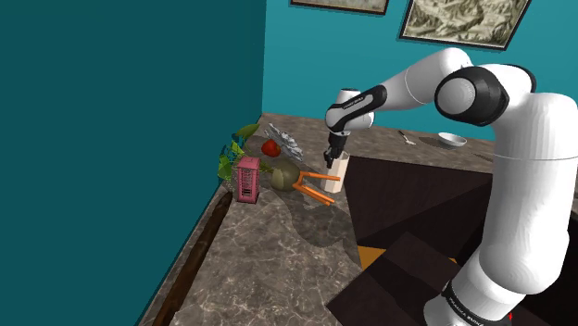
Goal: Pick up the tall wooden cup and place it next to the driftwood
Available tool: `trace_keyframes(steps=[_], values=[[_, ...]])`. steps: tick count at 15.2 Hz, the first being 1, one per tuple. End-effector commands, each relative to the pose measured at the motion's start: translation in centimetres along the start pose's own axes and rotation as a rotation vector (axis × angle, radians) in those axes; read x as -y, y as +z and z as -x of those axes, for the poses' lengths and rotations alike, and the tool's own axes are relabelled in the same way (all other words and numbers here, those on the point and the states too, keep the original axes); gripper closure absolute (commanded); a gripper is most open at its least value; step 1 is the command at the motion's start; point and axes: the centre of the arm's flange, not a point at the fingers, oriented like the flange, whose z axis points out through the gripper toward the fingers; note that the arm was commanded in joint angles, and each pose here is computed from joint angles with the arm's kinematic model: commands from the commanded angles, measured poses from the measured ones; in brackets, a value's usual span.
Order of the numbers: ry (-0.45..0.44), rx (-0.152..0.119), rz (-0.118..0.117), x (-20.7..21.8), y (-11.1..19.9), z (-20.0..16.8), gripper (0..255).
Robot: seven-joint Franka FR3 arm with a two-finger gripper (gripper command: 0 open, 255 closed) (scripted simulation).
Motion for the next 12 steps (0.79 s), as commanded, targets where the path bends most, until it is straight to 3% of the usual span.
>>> trace_keyframes(steps=[1, 12], values=[[0.0, -0.001, 0.0, 0.0, -1.0, 0.0, 255], [0.0, -0.001, 0.0, -0.1, -6.8, -0.2, 255]])
